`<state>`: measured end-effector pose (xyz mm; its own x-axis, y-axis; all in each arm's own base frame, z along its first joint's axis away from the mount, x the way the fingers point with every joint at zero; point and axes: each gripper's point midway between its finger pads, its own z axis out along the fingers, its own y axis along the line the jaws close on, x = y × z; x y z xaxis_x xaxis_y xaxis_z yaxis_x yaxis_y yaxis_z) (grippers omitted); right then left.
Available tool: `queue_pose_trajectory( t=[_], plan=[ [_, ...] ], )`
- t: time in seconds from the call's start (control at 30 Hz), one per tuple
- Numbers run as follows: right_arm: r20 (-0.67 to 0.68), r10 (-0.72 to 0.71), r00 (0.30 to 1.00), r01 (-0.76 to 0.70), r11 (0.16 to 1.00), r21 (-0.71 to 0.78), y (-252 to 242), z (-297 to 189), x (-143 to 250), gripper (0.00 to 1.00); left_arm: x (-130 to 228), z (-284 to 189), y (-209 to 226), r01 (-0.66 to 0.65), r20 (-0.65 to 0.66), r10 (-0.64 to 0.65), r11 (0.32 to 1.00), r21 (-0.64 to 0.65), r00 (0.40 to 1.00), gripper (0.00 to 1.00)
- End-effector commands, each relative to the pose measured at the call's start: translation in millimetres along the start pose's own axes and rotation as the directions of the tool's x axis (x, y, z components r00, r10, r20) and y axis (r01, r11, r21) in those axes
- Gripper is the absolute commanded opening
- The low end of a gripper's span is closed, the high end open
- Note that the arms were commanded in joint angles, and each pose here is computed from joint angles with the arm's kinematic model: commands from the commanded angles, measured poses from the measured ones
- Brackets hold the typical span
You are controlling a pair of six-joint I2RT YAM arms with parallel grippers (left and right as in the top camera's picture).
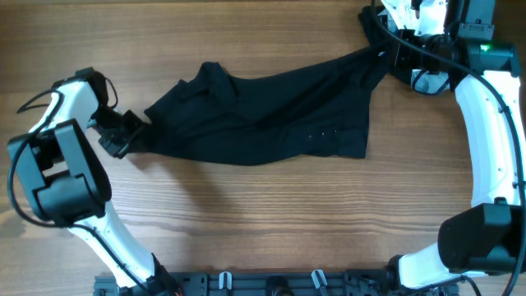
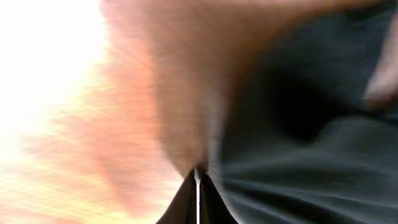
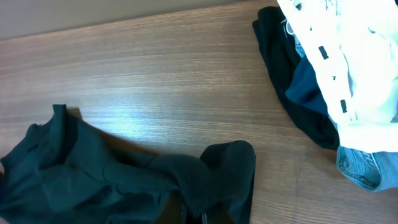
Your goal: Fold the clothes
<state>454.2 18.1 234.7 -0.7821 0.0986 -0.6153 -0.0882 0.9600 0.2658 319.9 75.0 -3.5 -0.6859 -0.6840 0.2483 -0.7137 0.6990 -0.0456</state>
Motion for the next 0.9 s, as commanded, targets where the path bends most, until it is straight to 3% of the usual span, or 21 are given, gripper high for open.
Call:
queue_pose_trajectory(
  t=[0.0, 0.07, 0.13, 0.2, 0.3, 0.4, 0.57, 0.67, 0.87],
  plan=[
    [0.006, -0.017, 1.000, 0.018, 1.000, -0.017, 3.2, 1.6, -3.8, 0.04, 2.1, -52.1, 3.2, -0.118, 0.191, 0.129, 0.991, -0.066, 0.973, 0.05],
    [0.007, -0.015, 1.000, 0.015, 1.000, -0.017, 3.2, 1.8, -3.9, 0.04, 11.5, -88.2, -24.1, -0.220, 0.318, 0.218, 0.975, -0.029, 0.923, 0.11],
    [0.007, -0.015, 1.000, 0.015, 1.000, -0.017, 3.2, 1.9, -4.1, 0.04, 23.4, -125.3, -66.9, -0.366, 0.476, 0.321, 0.931, 0.001, 0.819, 0.25],
    [0.006, -0.015, 1.000, 0.015, 1.000, -0.017, 3.1, 2.2, -3.8, 0.04, 30.9, -137.5, -101.1, -0.490, 0.554, 0.415, 0.872, -0.015, 0.722, 0.37],
    [0.002, -0.013, 1.000, 0.013, 1.000, -0.018, 3.1, 2.4, -2.8, 0.04, 33.6, -127.2, -153.6, -0.596, 0.611, 0.484, 0.803, -0.025, 0.627, 0.53],
    [-0.001, -0.013, 1.000, 0.013, 1.000, -0.018, 3.0, 2.4, -2.0, 0.04, 16.8, -104.3, -178.3, -0.638, 0.627, 0.524, 0.768, -0.055, 0.577, 0.65],
    [-0.003, -0.012, 1.000, 0.012, 1.000, -0.018, 3.2, 2.4, -1.7, 0.04, -14.3, -76.2, -212.0, -0.691, 0.678, 0.538, 0.720, -0.059, 0.502, 0.72],
    [-0.004, -0.012, 1.000, 0.012, 1.000, -0.018, 3.2, 2.4, -1.3, 0.04, -17.2, -59.4, -235.1, -0.761, 0.695, 0.556, 0.648, -0.019, 0.457, 0.72],
    [-0.016, -0.008, 1.000, 0.008, 1.000, -0.017, 2.8, 2.4, 1.7, 0.04, -14.1, -31.9, -264.9, -0.824, 0.711, 0.549, 0.562, 0.075, 0.439, 0.71]
  ],
)
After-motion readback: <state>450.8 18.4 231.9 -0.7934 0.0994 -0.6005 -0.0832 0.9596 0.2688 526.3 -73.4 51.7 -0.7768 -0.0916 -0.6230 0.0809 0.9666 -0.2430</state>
